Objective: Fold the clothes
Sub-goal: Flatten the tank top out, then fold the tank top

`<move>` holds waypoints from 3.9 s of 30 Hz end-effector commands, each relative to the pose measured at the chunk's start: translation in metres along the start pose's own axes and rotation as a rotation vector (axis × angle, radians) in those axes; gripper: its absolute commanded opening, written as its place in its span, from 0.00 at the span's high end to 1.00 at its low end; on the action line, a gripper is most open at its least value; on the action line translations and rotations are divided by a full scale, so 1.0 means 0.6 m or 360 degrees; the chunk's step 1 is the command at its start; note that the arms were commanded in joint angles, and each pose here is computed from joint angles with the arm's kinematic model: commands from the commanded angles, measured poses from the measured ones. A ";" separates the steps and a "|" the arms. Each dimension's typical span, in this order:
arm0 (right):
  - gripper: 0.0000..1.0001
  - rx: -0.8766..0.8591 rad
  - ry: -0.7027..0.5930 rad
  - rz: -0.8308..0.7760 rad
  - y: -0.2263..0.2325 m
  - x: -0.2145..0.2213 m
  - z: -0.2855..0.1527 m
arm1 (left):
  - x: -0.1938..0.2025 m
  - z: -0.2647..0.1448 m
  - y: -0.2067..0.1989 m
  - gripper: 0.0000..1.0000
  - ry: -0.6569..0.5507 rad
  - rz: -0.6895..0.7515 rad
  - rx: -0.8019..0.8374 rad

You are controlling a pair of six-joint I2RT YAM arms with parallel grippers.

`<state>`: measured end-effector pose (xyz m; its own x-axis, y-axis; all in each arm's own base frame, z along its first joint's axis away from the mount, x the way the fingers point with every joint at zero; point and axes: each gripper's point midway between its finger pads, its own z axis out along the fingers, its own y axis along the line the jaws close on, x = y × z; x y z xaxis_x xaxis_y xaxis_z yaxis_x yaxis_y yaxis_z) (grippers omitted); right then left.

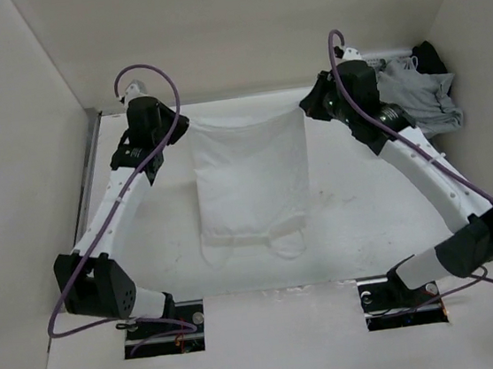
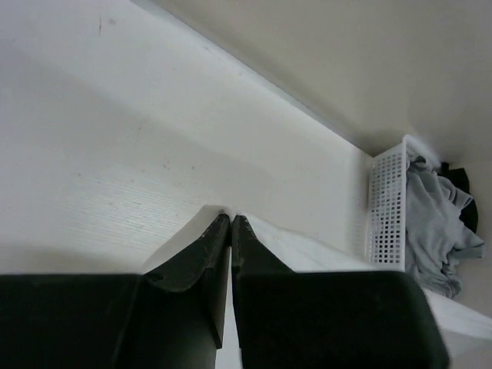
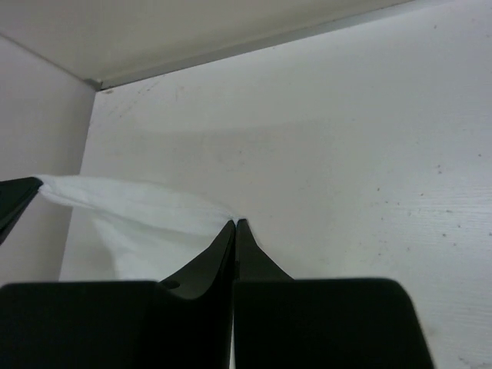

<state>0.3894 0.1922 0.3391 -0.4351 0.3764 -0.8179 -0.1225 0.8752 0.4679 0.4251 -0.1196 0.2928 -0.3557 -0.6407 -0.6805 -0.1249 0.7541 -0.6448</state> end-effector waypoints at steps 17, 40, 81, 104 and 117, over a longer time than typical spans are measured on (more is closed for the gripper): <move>1.00 -0.0290 -0.0047 0.0158 0.020 0.096 -0.071 | 0.050 -0.083 0.002 0.97 -0.0092 -0.0023 0.0226; 1.00 -0.0238 0.0533 0.0320 -0.068 0.477 -0.198 | 0.278 -0.206 0.228 0.97 0.0197 -0.0189 -0.0047; 0.98 0.0087 0.0269 0.0360 -0.173 0.341 0.051 | 0.271 0.031 0.260 0.62 0.0281 -0.0201 -0.0239; 0.62 0.0068 0.0394 0.0698 -0.228 0.446 0.064 | 0.314 0.077 0.307 0.80 0.0319 -0.0302 -0.0347; 0.95 0.0068 0.0437 0.0793 -0.236 0.462 0.084 | 0.311 0.086 0.300 0.94 0.0302 -0.0296 -0.0333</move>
<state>0.3227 0.1864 0.0227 -0.6655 0.6420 -0.3808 0.2056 0.6480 0.7333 0.3736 -0.1096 0.0237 -0.4919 -0.7443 -0.4518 -0.4012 0.6543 -0.6410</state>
